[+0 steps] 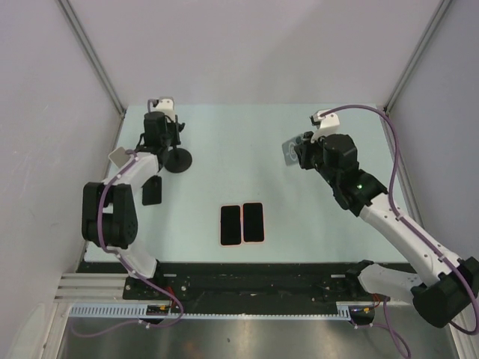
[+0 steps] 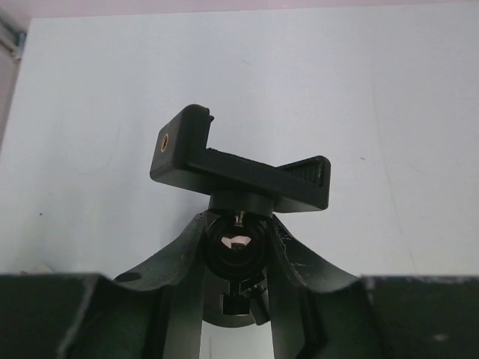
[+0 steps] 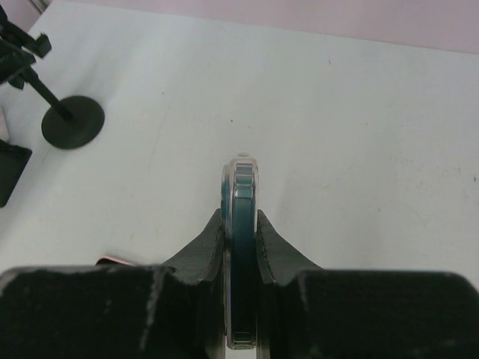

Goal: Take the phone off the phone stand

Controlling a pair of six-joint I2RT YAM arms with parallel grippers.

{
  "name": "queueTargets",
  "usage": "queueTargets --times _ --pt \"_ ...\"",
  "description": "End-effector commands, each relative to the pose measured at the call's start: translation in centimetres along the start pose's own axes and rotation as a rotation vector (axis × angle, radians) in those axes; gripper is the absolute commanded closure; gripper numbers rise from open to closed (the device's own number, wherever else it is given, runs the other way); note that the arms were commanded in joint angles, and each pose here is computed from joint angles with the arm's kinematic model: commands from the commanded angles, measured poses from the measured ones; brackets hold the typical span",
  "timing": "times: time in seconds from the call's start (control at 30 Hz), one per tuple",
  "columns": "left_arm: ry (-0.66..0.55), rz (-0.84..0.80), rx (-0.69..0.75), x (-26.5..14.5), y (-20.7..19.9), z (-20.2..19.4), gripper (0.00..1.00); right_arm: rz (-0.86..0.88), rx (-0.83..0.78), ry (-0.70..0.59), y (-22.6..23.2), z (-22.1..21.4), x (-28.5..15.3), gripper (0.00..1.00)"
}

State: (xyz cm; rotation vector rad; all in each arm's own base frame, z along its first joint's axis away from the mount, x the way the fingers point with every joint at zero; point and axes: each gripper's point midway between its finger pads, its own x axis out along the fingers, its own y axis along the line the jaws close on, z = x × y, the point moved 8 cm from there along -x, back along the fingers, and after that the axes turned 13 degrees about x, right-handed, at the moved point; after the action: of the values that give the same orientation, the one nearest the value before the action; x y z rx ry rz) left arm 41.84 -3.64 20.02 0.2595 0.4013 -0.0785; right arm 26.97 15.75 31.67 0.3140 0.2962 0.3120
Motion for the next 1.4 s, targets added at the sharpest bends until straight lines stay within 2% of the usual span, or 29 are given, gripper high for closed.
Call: queueTargets --times 0.0,0.13,0.17,0.2,0.43,0.47,0.53,0.57,0.63,0.67,0.8,0.83,1.07,1.2,1.37 --pt "-0.105 0.179 -0.029 1.3 4.1 3.6 0.99 -0.008 -0.015 -0.048 -0.5 1.2 -2.8 1.0" --pt "-0.092 0.237 -0.093 1.5 6.2 3.0 0.97 -0.011 -0.006 -0.036 -0.9 0.9 -4.2 1.0" --pt "-0.084 0.264 -0.104 1.5 7.7 2.5 0.94 -0.011 -0.004 -0.032 -1.0 0.8 -4.3 1.0" --pt "-0.08 0.276 -0.105 1.5 8.0 2.4 0.9 -0.01 0.0 -0.03 -1.0 0.8 -4.4 1.0" --pt "-0.066 0.343 -0.109 0.8 9.9 1.9 0.75 -0.02 0.009 -0.003 -1.4 0.1 -5.4 1.0" --pt "-0.067 0.34 -0.111 0.8 10.1 1.9 0.66 -0.021 0.008 -0.005 -1.4 0.1 -5.6 1.0" --pt "-0.072 0.314 -0.111 1.1 10.2 1.8 0.57 -0.026 0.009 -0.001 -1.6 -0.1 -5.8 1.0" --pt "-0.078 0.302 -0.11 1.1 10.0 2.0 0.47 -0.028 0.009 0.005 -1.6 -0.2 -5.8 1.0" --pt "-0.088 0.283 -0.12 0.8 9.8 2.2 0.36 -0.031 0.015 0.01 -1.7 -0.3 -5.9 1.0" --pt "-0.09 0.281 -0.124 0.7 9.7 2.2 0.26 -0.027 0.022 0.013 -1.6 -0.3 -6.0 1.0" --pt "-0.173 0.264 -0.13 -1.9 9.7 4.6 0.14 -0.009 0.045 0.02 -1.3 -0.4 -6.0 1.0" --pt "-0.191 0.256 -0.129 -2.6 9.3 5.1 0.1 -0.002 0.058 0.023 -1.2 -0.4 -6.1 1.0" --pt "-0.379 0.163 -0.049 -8.8 4.8 10.1 0.04 -0.016 0.161 0.091 -1.3 -1.3 -6.0 1.0" --pt "-0.479 0.034 0.046 -12.5 -1.0 11.6 0.04 -0.012 0.217 0.124 -1.3 -1.7 -5.9 1.0" --pt "-0.537 -0.107 0.175 -16.4 -7.8 10.6 0.04 -0.002 0.291 0.16 -1.0 -2.1 -5.6 1.0"
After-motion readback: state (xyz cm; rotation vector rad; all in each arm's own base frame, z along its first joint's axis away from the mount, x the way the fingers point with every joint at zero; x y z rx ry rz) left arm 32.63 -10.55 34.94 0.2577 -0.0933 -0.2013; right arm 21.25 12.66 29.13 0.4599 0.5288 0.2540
